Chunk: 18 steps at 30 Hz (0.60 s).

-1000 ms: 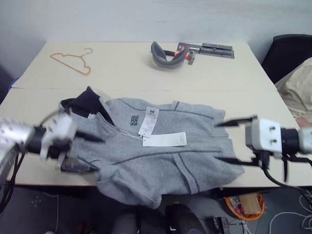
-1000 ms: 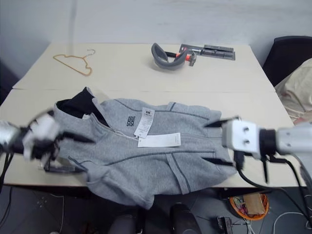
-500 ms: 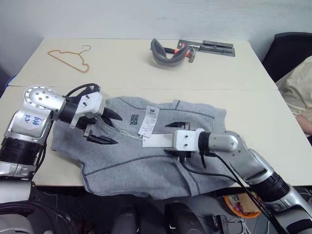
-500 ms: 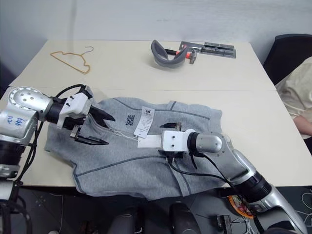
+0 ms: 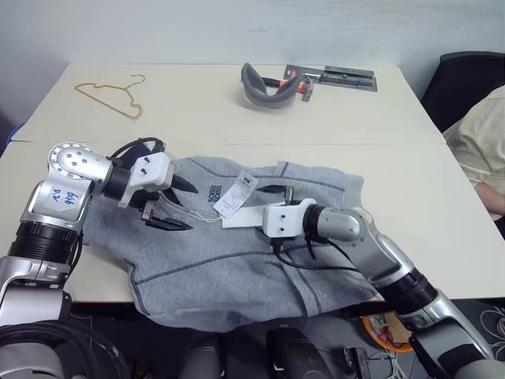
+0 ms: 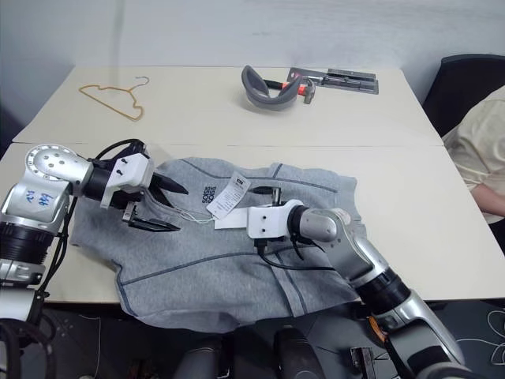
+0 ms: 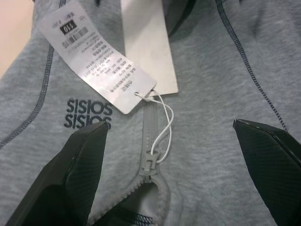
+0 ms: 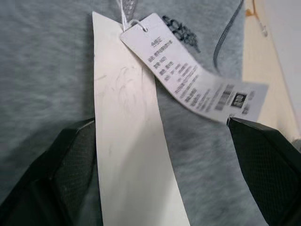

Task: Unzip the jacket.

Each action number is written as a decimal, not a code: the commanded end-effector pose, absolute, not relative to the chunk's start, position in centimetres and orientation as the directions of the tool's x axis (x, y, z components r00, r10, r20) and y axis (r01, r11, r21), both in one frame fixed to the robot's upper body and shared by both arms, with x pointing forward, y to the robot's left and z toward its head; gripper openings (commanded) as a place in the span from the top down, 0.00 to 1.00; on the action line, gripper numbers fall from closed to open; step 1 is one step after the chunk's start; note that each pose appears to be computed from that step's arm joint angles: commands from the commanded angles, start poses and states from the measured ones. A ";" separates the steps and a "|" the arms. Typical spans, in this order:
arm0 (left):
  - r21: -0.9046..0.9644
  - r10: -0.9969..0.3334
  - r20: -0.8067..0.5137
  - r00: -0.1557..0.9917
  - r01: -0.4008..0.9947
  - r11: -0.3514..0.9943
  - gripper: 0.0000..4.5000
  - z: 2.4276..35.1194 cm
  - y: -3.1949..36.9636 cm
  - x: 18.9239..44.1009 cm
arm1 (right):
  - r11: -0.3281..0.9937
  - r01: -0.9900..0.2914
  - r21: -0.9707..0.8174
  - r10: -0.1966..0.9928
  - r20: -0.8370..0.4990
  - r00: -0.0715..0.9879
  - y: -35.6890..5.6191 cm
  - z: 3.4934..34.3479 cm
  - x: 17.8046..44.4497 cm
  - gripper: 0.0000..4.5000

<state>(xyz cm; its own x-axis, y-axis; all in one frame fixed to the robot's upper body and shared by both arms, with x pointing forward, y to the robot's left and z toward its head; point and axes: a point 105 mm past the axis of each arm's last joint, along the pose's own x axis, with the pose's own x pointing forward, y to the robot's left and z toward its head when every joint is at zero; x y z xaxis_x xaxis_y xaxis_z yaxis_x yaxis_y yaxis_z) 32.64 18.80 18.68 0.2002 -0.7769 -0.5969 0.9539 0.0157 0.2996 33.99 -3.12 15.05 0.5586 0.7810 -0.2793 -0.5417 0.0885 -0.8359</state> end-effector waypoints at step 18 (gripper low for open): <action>0.369 -0.766 -0.573 0.291 0.926 0.076 0.00 19.0 20.1 32.7 | -0.044 -0.438 -0.898 0.858 -0.258 0.444 1.0 14.1 32.9 0.00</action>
